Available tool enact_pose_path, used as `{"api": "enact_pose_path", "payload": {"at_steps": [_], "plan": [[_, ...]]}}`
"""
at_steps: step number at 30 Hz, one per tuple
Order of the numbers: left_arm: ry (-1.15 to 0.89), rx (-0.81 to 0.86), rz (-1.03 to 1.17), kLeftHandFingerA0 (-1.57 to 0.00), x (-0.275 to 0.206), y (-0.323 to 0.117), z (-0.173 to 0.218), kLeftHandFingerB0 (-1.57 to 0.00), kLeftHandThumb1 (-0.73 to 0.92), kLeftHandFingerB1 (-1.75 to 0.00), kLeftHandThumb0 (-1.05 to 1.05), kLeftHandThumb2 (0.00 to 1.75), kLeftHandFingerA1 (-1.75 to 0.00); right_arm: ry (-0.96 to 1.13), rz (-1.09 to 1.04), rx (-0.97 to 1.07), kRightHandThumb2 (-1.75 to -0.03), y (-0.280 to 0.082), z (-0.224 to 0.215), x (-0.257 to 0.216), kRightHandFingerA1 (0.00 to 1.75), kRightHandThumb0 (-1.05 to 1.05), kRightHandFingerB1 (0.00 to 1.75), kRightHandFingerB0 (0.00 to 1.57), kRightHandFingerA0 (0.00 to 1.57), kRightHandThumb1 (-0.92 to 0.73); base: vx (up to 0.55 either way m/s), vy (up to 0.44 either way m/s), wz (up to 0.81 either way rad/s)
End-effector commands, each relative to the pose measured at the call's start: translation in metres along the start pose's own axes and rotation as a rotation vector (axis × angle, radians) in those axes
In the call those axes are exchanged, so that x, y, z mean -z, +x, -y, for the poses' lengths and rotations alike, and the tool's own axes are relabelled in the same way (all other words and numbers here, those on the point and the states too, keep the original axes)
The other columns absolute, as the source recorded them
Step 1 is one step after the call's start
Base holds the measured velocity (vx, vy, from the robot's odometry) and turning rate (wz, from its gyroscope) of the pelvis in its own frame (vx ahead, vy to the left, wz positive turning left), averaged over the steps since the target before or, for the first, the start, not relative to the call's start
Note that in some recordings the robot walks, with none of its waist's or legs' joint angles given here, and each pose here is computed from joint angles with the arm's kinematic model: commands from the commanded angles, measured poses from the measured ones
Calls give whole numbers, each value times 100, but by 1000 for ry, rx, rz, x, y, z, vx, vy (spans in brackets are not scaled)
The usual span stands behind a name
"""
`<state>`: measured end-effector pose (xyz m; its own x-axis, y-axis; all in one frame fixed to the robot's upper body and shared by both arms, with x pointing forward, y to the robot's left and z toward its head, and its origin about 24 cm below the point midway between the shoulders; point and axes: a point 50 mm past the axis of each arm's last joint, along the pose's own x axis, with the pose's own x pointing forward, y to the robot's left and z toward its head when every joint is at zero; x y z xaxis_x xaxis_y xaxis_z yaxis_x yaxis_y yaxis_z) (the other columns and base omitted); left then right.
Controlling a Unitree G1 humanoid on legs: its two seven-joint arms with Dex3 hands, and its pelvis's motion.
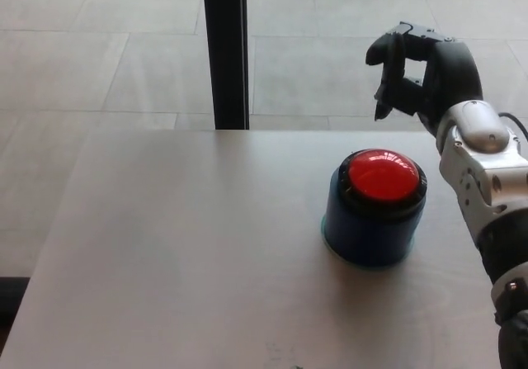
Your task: The robot uses its right hand to press the red button kept in the middle of the desk
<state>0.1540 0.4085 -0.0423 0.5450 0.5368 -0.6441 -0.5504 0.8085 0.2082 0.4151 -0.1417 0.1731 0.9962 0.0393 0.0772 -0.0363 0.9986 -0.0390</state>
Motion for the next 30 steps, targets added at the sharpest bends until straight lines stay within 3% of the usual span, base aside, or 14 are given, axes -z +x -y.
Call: {"api": "enact_pose_path", "payload": {"at_steps": [1, 2, 7, 9, 11, 12, 20, 21, 24, 25, 26, 28, 29, 30], "plan": [[12, -13, -3, -80, -2, -1, -6, -67, 31, -108, -27, 138, -122, 7, -27, 25, -107, -3, -1, 11, 175, -21, 157, 75, 92, -54, 0, 0, 0], [5, -19, -6, -98, -3, 0, -4, -76, 40, -95, -32, 122, -111, 7, -27, 26, -109, -3, 0, 12, 175, -22, 156, 76, 92, -53, 0, 0, 0], [-2, -9, -4, -85, -5, 0, -4, -65, 38, -110, -27, 137, -128, -48, -54, 27, -124, -6, -2, 21, 175, -21, 156, 79, 94, -47, 0, 0, 0], [16, -1, 5, -97, -5, 0, -4, -73, 45, -94, -33, 124, -110, -71, -75, 26, -123, -8, -2, 26, 175, -24, 155, 78, 94, -49, 0, 0, 0], [4, -14, -1, -85, -5, 1, -4, -64, 35, -108, -27, 137, -127, -75, -77, 27, -121, -9, -3, 28, 175, -23, 153, 78, 93, -50, 0, 0, 0], [16, -17, 3, -104, -6, 0, -4, -73, 45, -94, -31, 124, -113, -81, -83, 28, -121, -9, -3, 29, 175, -23, 153, 78, 93, -51, 0, 0, 0], [10, -14, 3, -97, -7, 1, -4, -79, 39, -97, -33, 123, -110, -193, -112, 7, -116, -14, -1, 43, 175, -26, 158, 80, 96, -46, 0, 0, 0], [2, -14, 3, -97, -7, 1, -3, -77, 41, -97, -32, 125, -110, -192, -120, 8, -115, -15, 2, 47, 140, -34, 126, 99, 121, -47, 0, 0, 0], [21, -8, 12, -97, -9, 1, -4, -77, 41, -96, -35, 124, -110, -166, -136, 20, -115, -17, 4, 52, 141, -33, 127, 100, 122, -46, 0, 0, 0], [26, -9, 13, -97, -9, 1, -4, -75, 40, -94, -34, 123, -109, -171, -138, 21, -122, -18, 5, 54, 175, -24, 157, 81, 97, -43, 0, 0, 0], [32, -12, 14, -97, -9, 1, -4, -74, 41, -94, -34, 124, -110, -181, -142, 22, -117, -19, 6, 57, 142, -33, 129, 103, 124, -44, 0, 0, 0], [31, -12, 14, -97, -9, 1, -4, -74, 41, -94, -34, 124, -110, -185, -142, 22, -117, -20, 6, 58, 142, -33, 129, 103, 124, -44, 0, 0, 0], [27, -8, 14, -94, -9, 1, -3, -76, 40, -96, -35, 124, -109, -195, -149, 25, -118, -22, 5, 62, 175, -24, 161, 77, 99, -45, 0, 0, 0], [27, -8, 14, -94, -9, 1, -3, -76, 40, -96, -35, 124, -109, -195, -148, 25, -118, -22, 5, 62, 175, -24, 161, 77, 99, -45, 0, 0, 0]]}}
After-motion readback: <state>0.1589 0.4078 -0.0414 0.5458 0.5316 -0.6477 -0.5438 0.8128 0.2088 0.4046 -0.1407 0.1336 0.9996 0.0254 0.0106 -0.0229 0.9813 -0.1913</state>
